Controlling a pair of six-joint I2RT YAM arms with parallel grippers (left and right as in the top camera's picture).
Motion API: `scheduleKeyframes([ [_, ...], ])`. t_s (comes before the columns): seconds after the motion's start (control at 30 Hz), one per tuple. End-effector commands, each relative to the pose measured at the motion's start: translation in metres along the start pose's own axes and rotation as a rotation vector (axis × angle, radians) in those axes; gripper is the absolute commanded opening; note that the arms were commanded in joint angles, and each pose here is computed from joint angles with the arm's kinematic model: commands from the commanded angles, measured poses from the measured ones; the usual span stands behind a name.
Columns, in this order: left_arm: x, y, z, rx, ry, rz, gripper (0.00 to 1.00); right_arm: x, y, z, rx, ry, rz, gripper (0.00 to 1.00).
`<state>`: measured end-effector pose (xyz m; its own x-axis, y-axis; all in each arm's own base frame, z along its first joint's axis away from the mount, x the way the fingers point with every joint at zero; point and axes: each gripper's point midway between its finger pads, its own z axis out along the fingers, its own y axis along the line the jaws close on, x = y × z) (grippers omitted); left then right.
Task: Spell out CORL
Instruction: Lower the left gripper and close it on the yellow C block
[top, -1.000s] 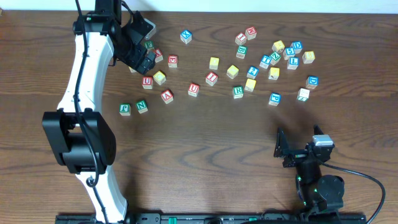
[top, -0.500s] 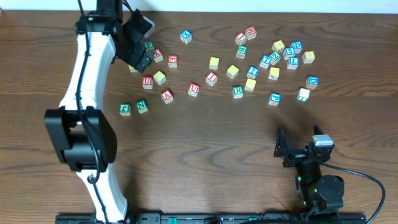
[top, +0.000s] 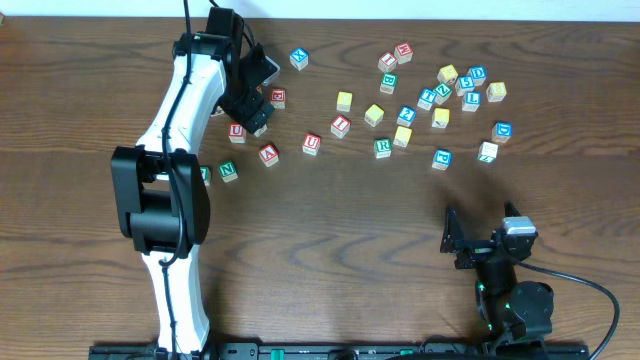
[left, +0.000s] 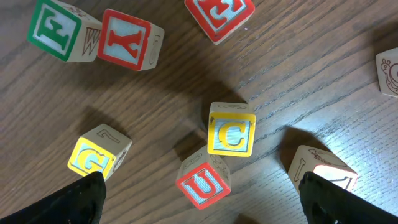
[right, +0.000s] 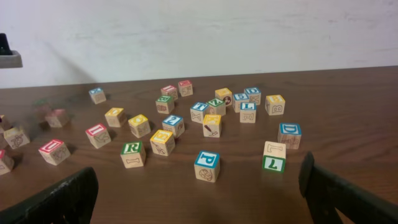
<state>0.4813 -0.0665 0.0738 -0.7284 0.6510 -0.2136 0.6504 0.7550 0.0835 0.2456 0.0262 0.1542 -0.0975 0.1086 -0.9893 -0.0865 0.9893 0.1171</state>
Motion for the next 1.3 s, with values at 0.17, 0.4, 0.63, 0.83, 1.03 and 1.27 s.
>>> scheduleKeyframes([
  [0.17,0.008,-0.005,0.03,0.054,0.045,-0.025,0.98,0.0,-0.002,0.0,0.006,-0.002,-0.012,0.99],
  [0.4,0.001,-0.019,0.032,0.13,0.005,-0.028,0.98,0.0,-0.002,0.0,0.006,-0.003,-0.012,0.99],
  [0.63,-0.004,-0.025,0.034,0.171,-0.021,-0.034,0.95,0.0,-0.002,0.0,0.006,-0.003,-0.012,0.99],
  [0.83,-0.002,-0.026,0.035,0.174,-0.016,-0.034,0.94,0.0,-0.002,0.0,0.006,-0.002,-0.012,0.99],
  [1.03,0.0,-0.027,0.046,0.182,-0.004,-0.036,0.94,0.0,-0.002,0.0,0.006,-0.002,-0.012,0.99],
  [1.27,-0.007,-0.021,0.053,0.165,-0.03,-0.033,0.94,0.0,-0.002,0.0,0.006,-0.002,-0.012,0.99],
])
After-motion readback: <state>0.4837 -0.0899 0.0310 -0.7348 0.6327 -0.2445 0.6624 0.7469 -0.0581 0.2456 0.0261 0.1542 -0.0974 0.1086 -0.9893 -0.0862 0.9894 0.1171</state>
